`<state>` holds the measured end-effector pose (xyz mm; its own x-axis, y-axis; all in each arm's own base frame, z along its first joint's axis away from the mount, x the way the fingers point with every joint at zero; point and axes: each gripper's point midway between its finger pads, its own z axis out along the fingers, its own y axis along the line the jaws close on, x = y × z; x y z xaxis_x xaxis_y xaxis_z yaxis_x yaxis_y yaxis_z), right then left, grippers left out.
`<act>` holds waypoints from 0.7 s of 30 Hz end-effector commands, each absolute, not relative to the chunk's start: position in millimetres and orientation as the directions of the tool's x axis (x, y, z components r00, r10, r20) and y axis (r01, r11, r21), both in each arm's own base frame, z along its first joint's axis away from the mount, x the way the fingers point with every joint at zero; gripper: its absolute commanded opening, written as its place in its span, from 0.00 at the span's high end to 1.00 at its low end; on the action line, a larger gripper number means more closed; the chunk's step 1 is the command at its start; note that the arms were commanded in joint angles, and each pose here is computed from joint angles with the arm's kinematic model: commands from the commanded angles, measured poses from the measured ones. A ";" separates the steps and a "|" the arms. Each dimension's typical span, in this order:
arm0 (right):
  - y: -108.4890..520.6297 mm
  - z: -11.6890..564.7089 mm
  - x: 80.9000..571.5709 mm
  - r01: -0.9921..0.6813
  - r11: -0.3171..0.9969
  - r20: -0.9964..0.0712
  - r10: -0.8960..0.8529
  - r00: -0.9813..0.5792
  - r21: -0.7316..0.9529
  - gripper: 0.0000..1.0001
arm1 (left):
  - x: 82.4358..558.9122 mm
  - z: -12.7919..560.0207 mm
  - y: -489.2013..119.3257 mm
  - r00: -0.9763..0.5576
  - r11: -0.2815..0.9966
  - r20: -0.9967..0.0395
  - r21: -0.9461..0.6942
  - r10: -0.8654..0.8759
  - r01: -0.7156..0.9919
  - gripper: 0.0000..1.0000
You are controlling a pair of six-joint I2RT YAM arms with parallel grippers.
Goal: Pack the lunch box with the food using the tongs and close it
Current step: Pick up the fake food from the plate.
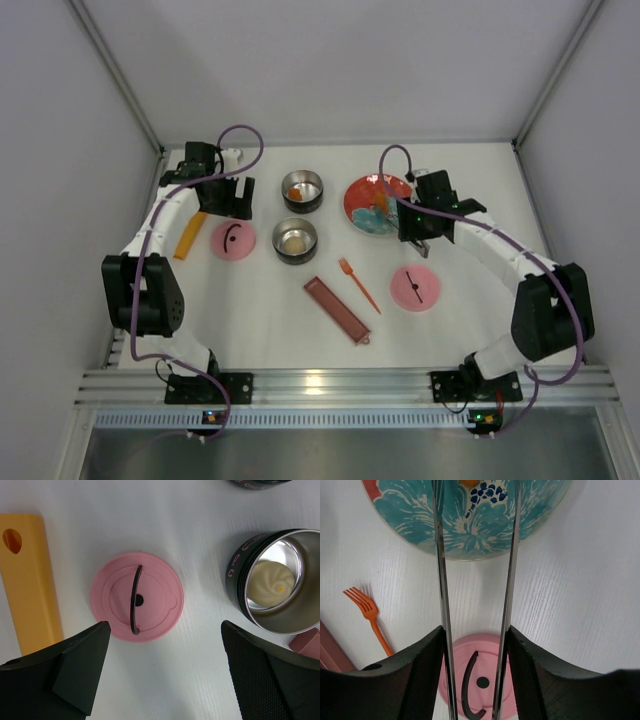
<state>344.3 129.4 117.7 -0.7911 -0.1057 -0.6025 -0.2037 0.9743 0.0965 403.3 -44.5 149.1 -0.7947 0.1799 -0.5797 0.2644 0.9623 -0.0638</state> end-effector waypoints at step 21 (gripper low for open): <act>201.0 210.0 403.8 -0.345 0.920 -0.776 -0.077 -0.626 0.187 0.83 | 401.2 151.3 -36.2 -0.795 0.967 -0.579 -0.038 0.183 0.251 0.02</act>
